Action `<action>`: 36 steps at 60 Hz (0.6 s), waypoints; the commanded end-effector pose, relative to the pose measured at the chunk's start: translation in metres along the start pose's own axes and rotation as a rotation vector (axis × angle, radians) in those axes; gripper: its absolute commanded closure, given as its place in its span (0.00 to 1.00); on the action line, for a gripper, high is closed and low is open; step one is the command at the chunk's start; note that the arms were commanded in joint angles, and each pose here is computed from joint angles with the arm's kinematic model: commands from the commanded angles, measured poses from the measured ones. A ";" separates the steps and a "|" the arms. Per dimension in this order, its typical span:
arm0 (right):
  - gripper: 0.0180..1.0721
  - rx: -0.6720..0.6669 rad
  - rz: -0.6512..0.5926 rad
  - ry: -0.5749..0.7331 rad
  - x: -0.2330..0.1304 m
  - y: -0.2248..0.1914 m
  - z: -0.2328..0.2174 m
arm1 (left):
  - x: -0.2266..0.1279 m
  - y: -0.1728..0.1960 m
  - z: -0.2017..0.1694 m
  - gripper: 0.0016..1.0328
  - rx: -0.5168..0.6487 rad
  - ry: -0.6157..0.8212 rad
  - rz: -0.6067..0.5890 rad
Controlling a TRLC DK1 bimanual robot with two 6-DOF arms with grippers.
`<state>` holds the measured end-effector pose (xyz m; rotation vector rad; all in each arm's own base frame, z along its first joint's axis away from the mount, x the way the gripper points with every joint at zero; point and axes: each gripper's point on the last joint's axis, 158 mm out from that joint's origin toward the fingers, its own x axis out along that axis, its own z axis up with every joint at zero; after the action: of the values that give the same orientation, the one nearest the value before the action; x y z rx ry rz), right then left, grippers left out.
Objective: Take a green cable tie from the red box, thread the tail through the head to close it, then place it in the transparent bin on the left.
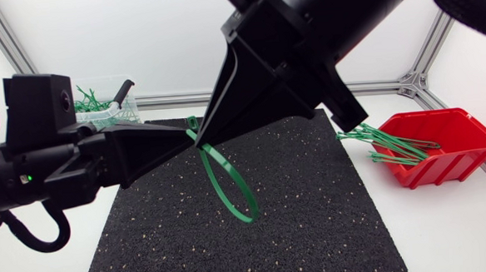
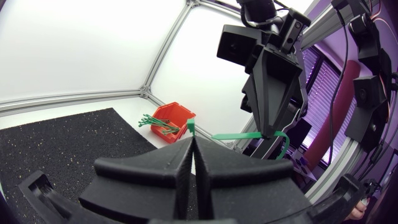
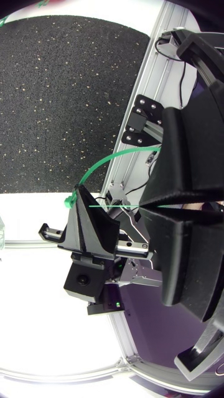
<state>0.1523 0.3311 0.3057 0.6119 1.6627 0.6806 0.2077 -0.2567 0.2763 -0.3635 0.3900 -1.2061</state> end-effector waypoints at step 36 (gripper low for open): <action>0.94 0.120 0.128 -0.038 -0.017 0.012 0.011 | -0.006 -0.003 0.012 0.97 0.004 -0.071 0.009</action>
<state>0.1700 0.3337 0.3240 0.7783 1.6303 0.6880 0.2104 -0.2527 0.2889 -0.3782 0.3285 -1.1842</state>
